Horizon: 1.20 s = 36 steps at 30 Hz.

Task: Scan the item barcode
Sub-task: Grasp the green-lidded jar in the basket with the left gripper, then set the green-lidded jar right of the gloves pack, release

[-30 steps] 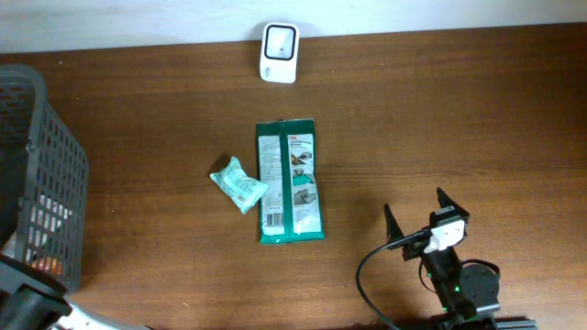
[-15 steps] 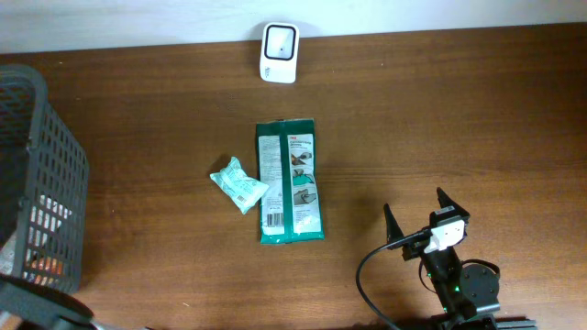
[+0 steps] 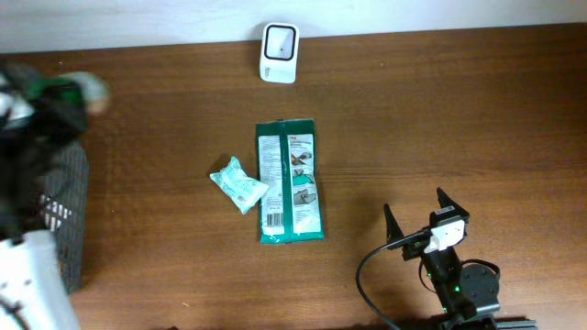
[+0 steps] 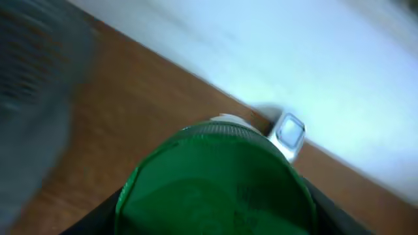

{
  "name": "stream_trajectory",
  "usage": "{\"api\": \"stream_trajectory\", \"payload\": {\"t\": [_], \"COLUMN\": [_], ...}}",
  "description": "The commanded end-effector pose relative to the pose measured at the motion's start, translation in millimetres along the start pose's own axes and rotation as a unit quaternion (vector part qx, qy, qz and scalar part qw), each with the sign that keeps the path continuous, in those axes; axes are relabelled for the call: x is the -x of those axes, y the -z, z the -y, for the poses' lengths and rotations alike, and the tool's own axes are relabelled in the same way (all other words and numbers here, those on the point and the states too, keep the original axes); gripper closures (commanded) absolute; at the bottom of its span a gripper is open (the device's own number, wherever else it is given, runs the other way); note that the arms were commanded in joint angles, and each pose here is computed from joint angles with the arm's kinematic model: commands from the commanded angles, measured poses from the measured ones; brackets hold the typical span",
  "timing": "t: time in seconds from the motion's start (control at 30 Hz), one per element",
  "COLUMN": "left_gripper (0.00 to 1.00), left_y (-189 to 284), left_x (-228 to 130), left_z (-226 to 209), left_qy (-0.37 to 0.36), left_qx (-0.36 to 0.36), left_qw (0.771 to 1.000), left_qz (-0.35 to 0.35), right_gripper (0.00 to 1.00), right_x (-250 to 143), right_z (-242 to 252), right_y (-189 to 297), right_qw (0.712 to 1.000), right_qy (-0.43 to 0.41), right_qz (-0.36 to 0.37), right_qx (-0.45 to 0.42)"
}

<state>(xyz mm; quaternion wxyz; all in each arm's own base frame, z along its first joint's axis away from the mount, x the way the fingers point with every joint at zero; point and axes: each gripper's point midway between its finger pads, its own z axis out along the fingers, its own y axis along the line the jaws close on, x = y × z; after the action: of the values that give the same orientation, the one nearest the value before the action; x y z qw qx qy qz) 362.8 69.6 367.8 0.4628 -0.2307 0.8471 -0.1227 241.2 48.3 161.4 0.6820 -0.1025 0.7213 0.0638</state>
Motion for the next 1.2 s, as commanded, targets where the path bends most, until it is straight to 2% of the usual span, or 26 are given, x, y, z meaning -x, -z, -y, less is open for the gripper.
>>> {"api": "stream_trajectory", "payload": {"t": [0.0,0.03,0.1,0.17,0.3,0.4,0.43,0.57,0.87,1.03,1.13,1.17], "left_gripper": [0.55,0.55,0.55,0.55,0.53,0.53,0.53,0.51,0.48,0.48,0.45,0.37], "left_y": [-47.3,-59.8,-97.8,-132.3,-163.9,-171.6,-170.0,-157.8,-170.4,-179.5,-178.7,-178.4], "left_x": [-54.0,-69.3,-119.7,-179.8,-274.5,-334.9,-366.6,-433.7,-450.5,-435.1,-433.8,-434.0], "left_z": [35.0,44.8,76.6,117.4,186.1,223.3,237.2,248.4,235.3,225.5,214.7,214.4], "left_qy": [-0.059,-0.077,-0.132,-0.182,-0.254,-0.292,-0.312,-0.364,-0.387,-0.402,-0.412,-0.412], "left_qx": [0.019,0.022,0.023,-0.006,-0.069,-0.108,-0.124,-0.131,-0.097,-0.054,-0.032,-0.032], "left_qw": [0.995,0.992,0.979,0.962,0.933,0.914,0.903,0.874,0.87,0.879,0.874,0.873], "left_qz": [-0.073,-0.093,-0.151,-0.206,-0.246,-0.259,-0.269,-0.295,-0.289,-0.252,-0.256,-0.257], "right_gripper": [0.02,0.02,0.02,0.02,0.02,0.01,0.02,0.02,0.02,0.02,0.02,0.02], "right_x": [-1.6,-1.5,-1.5,-1.5,-1.5,-1.6,-1.5,-1.6,-1.5,-1.5,-1.5,-1.5], "right_z": [-0.7,-0.7,-0.7,-0.7,-0.7,-0.7,-0.7,-0.7,-0.7,-0.7,-0.7,-0.7], "right_y": [0.0,0.0,0.0,0.0,0.0,0.0,0.0,0.0,0.0,0.0,0.0,0.0], "right_qw": [1.0,1.0,1.0,1.0,1.0,1.0,1.0,1.0,1.0,1.0,1.0,1.0], "right_qy": [-0.004,-0.004,-0.004,-0.004,-0.004,-0.004,-0.004,-0.004,-0.004,-0.004,-0.004,-0.004], "right_qz": [0.0,0.0,0.0,0.0,0.0,0.0,0.0,0.0,0.0,0.0,0.0,0.0], "right_qx": [0.001,0.001,0.001,0.001,0.001,0.001,0.001,0.001,0.001,0.001,0.001,0.001]}}
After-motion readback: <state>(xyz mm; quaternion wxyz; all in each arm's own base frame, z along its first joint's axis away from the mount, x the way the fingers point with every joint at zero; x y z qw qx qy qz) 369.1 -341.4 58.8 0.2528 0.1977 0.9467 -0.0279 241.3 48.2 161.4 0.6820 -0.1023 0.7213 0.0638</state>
